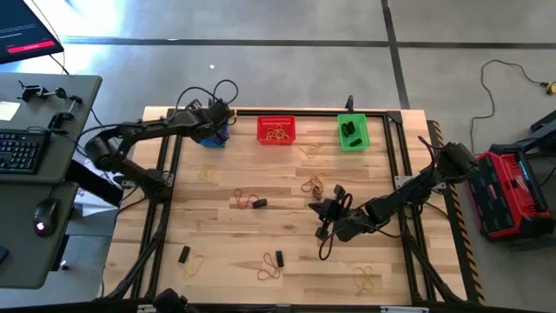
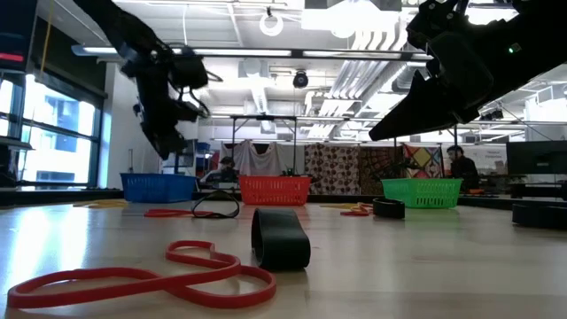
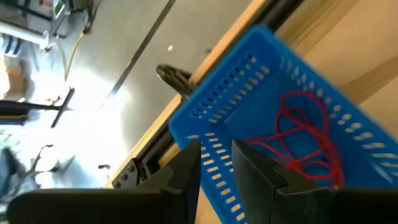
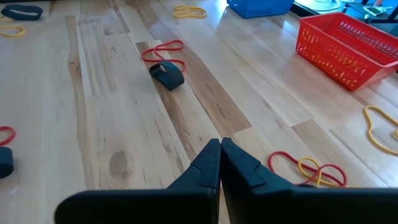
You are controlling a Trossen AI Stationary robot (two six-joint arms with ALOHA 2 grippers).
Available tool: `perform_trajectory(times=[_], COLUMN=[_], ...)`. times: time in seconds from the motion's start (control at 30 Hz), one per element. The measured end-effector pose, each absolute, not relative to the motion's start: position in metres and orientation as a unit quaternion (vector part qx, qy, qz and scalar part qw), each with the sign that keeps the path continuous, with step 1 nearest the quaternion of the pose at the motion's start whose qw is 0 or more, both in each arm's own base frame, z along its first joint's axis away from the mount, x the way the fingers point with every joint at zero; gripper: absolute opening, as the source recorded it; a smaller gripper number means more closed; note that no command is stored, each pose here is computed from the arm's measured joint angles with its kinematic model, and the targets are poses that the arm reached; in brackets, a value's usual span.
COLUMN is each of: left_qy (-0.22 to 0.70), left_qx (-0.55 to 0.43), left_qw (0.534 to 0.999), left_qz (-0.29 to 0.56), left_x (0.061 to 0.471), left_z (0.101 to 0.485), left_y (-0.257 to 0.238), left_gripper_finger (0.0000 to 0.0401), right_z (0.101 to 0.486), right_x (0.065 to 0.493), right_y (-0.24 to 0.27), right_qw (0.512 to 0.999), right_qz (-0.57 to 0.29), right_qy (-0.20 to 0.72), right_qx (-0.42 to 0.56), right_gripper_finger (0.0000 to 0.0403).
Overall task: Sort rubber bands into baskets
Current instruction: Put the black rubberband into the green bin
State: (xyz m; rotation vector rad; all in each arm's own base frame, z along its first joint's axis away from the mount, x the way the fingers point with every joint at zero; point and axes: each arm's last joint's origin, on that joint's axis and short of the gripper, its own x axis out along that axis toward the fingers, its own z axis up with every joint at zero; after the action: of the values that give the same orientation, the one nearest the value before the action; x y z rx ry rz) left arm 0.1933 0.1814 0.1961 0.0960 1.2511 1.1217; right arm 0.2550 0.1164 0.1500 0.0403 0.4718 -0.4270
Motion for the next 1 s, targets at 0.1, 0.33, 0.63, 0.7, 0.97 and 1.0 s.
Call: perform_trajectory(times=[0.1,0.33,0.63,0.7,0.97,1.0], left_qy=[0.533,0.510,0.526,0.528,0.544,0.547], left_qx=[0.035,0.042,0.036,0.029,0.021,0.018], left_qw=[0.696,0.773,0.821,0.826,0.826,0.824], left_qz=[0.479,0.374,0.219,0.194,0.149,0.147], left_x=[0.190,0.187,0.181,0.181,0.180,0.179], left_z=[0.213,0.242,0.253,0.254,0.245,0.241], left_y=[0.171,0.127,0.060,0.048,0.011,0.008], left_gripper_finger=[0.0083,0.0053,0.0006,0.0004,0.0003,0.0003], right_z=[0.150,0.150,0.150,0.151,0.151,0.151], right_x=[0.255,0.255,0.255,0.255,0.255,0.255], right_y=[0.116,0.116,0.116,0.115,0.115,0.115], right_qw=[0.949,0.949,0.948,0.948,0.948,0.948], right_qz=[-0.215,-0.217,-0.224,-0.228,-0.231,-0.231], right_qy=[0.229,0.228,0.225,0.222,0.220,0.219], right_qx=[0.018,0.017,0.015,0.014,0.021,0.023], right_gripper_finger=[0.0000,0.0000,0.0000,0.0000,0.0000,0.0000])
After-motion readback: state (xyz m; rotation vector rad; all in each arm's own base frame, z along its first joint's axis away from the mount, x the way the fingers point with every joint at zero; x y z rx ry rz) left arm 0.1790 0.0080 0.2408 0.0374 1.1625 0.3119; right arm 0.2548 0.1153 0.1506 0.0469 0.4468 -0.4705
